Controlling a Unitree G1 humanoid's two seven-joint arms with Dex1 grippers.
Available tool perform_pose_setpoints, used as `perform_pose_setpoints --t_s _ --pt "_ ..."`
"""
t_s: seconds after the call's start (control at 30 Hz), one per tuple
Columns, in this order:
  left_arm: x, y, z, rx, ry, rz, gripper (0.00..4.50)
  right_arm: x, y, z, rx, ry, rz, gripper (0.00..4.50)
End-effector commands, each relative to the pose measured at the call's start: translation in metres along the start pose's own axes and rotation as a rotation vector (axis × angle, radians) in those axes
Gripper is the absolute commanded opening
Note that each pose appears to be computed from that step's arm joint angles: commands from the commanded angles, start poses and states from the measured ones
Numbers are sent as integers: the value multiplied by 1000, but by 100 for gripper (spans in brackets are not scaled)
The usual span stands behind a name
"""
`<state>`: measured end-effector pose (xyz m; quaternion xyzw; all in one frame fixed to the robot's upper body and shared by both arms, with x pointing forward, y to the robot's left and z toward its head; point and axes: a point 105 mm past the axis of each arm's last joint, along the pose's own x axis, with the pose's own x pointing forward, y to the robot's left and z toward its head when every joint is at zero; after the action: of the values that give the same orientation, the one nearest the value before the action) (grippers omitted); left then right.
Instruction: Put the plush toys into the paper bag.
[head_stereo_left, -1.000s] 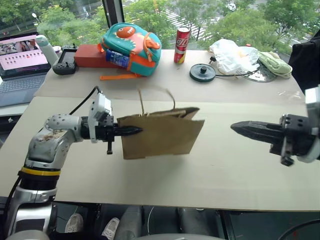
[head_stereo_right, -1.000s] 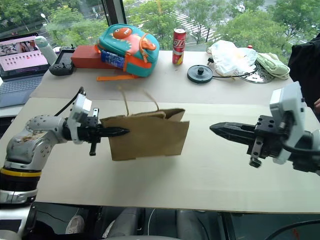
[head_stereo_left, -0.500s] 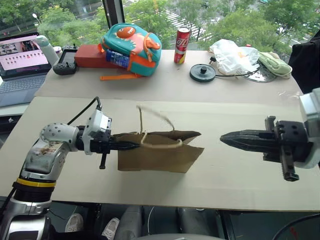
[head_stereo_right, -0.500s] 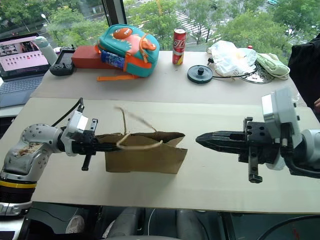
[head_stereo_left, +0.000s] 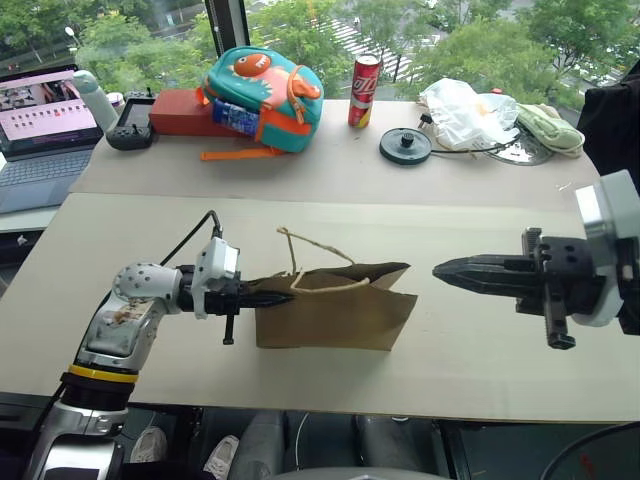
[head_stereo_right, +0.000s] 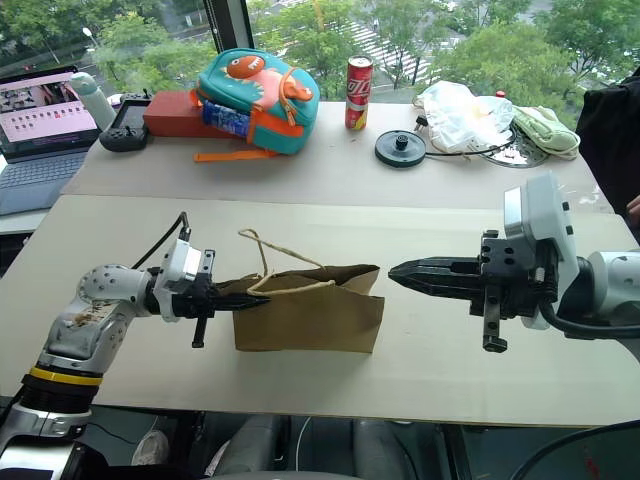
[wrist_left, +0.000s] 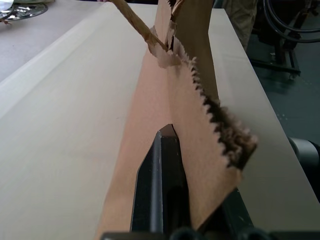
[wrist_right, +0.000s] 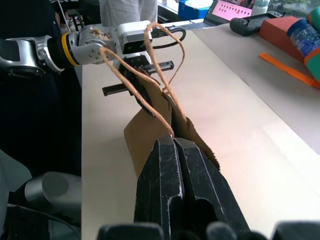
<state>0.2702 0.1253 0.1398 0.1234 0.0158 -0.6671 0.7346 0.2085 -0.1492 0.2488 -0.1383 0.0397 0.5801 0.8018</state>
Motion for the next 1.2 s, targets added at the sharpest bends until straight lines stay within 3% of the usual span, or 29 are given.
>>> perform_pose_setpoints --t_s 0.03,0.13,0.17,0.23,0.43,0.7,0.8,1.0,1.2 --pt "3 2 2 37 16 -2 9 -1 2 7 -52 -4 8 0" --pt "1 5 3 36 22 1 9 0 3 7 -48 -1 9 0" --pt "1 6 4 37 22 0 50 0 2 6 -47 0 9 0" --pt "-2 5 7 23 22 -18 80 0 1 5 -48 4 4 0" --pt "-14 7 23 -28 33 -26 289 1 0 3 -52 18 0 0" --pt "-45 9 73 -138 2 10 289 -3 -5 1 -59 37 -23 0" --pt "-70 0 85 -234 31 -7 289 -5 -8 1 -62 45 -36 0" --pt "-106 3 76 -272 141 82 289 -8 -10 4 -69 35 -23 0" --pt "-105 1 76 -246 146 85 289 -5 -11 5 -73 32 -10 0"
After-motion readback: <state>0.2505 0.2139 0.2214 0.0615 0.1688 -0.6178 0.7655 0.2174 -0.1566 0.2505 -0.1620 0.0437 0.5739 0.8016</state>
